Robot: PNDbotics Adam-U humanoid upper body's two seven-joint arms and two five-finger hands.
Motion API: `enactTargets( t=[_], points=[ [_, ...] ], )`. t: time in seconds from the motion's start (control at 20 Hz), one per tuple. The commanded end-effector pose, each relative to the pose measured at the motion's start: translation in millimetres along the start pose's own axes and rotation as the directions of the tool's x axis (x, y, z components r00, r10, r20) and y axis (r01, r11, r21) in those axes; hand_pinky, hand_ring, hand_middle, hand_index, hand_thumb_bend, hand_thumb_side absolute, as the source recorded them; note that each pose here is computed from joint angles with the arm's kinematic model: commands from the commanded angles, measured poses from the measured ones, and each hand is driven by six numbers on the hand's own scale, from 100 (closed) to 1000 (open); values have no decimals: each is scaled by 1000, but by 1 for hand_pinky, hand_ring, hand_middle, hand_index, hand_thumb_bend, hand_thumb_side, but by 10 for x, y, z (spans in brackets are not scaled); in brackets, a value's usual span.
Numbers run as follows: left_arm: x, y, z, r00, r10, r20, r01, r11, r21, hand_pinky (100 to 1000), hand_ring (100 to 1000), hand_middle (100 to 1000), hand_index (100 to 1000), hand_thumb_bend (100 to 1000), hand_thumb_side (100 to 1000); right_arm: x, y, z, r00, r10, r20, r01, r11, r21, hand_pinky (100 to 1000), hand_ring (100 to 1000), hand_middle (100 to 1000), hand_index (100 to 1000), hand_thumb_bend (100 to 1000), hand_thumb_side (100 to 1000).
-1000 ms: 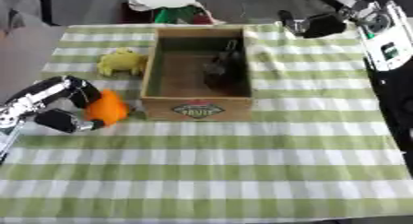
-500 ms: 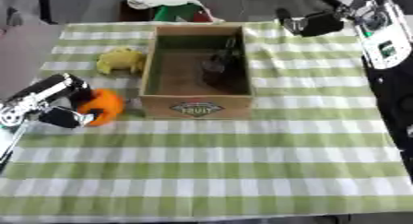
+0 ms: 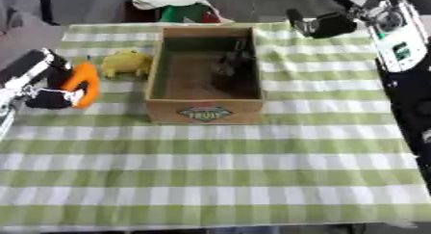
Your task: Pick up objects on the table and place them in the box.
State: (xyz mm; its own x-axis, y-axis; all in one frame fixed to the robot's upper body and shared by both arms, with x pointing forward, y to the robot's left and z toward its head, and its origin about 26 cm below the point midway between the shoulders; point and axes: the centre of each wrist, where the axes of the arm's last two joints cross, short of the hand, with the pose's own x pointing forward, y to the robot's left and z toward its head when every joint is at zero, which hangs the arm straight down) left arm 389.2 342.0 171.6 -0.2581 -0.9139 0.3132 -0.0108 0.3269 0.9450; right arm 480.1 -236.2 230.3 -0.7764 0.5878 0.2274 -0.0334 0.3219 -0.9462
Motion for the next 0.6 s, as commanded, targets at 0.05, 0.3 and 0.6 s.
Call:
enactTargets(
  t=[0.05, 0.3, 0.6],
  points=[
    [64, 328, 31, 996, -88, -1, 87, 988, 126, 394, 221, 117, 273, 100, 100, 39, -153, -17, 999, 31, 8, -31, 999, -29, 918, 1000, 812, 915, 100, 229],
    [118, 366, -16, 987, -155, -49, 162, 920, 357, 397, 225, 120, 276, 100, 100, 46, -123, -32, 1000, 28, 11, -28, 999, -19, 919, 1000, 812, 914, 100, 231],
    [95, 339, -290, 996, -86, -39, 94, 868, 488, 401, 234, 130, 287, 100, 100, 86, -15, -124, 999, 19, 44, -20, 999, 34, 918, 1000, 813, 916, 100, 237]
  ],
)
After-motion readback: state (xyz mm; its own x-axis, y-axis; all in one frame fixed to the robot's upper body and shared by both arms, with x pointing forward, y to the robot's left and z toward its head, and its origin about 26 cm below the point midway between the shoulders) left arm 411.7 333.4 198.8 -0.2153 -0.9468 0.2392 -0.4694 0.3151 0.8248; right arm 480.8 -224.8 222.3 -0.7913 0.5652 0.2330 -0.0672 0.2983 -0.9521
